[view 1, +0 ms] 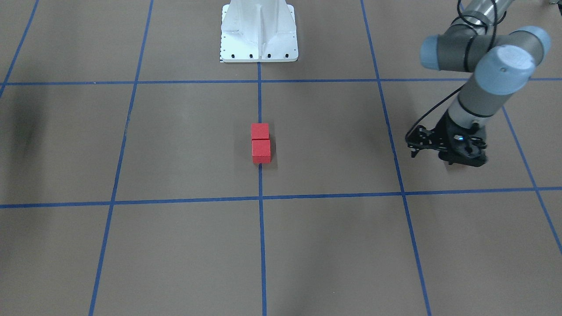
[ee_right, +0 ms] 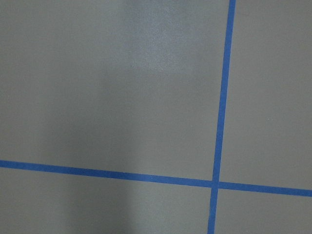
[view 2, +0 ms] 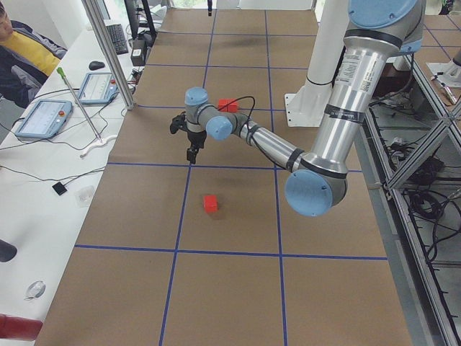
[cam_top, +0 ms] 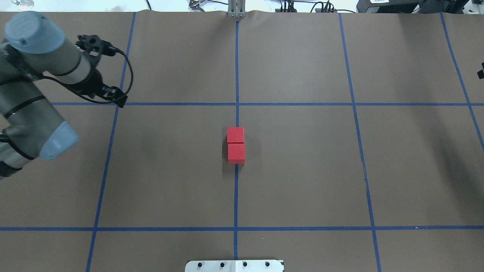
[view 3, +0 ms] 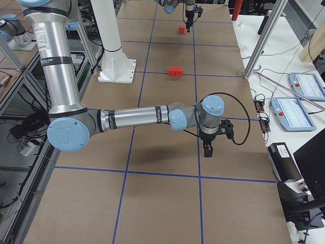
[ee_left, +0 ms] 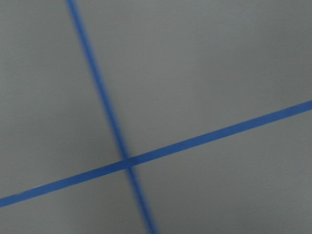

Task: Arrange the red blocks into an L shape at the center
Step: 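Open the left gripper and move it toward the far red cube, then grasp the remaining red cube with the left gripper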

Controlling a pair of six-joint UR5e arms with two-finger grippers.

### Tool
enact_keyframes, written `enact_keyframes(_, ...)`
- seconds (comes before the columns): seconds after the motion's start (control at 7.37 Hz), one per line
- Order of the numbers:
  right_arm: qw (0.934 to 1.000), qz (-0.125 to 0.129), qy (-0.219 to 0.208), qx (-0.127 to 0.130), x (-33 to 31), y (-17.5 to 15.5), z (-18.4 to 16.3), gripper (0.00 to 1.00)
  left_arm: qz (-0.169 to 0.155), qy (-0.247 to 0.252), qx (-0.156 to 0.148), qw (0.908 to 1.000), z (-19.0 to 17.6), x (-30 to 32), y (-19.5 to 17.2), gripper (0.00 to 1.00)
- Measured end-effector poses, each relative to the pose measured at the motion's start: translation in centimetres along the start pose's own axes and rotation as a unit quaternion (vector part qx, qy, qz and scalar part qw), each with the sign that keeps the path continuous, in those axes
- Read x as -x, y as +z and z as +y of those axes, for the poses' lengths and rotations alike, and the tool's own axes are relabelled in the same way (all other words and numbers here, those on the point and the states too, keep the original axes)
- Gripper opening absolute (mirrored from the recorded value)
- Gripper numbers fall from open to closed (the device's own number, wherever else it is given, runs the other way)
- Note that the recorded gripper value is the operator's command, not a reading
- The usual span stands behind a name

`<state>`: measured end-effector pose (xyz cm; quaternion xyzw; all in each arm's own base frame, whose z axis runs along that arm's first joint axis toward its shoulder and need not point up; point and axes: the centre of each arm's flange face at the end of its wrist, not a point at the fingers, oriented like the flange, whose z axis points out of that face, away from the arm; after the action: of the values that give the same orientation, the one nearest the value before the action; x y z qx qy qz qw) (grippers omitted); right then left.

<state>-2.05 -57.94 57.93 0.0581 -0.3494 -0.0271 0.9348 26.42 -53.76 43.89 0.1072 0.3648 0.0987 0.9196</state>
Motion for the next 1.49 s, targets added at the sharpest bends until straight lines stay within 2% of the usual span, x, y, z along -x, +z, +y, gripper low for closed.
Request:
enact_keyframes(0.41, 1.0, 0.002, 0.007, 0.004, -0.4, 0.4, 0.3, 0.99, -0.003, -0.057, -0.014, 0.9983, 6.5, 8.8, 2.6, 1.0)
enact_keyframes(0.81, 0.9998, 0.004, 0.014, 0.011, -1.1, 1.1, 0.6, 1.0, 0.004, -0.086, -0.024, 0.996, 8.5, 12.3, 6.2, 1.0)
enact_keyframes(1.22, 0.9998, 0.004, 0.014, 0.011, -1.1, 1.1, 0.6, 1.0, 0.005, -0.099, -0.019, 0.9949, 8.8, 12.9, 7.0, 0.98)
enact_keyframes(1.36, 0.9999, 0.004, 0.013, 0.01, -1.0, 1.1, 0.6, 1.0, 0.005, -0.106, -0.019, 0.9942, 8.9, 12.8, 7.0, 0.93)
enact_keyframes(1.49, 0.9999, 0.003, 0.013, 0.009, -1.0, 1.0, 0.6, 1.0, 0.006, -0.109, -0.019, 0.9938, 8.9, 12.8, 7.0, 0.8)
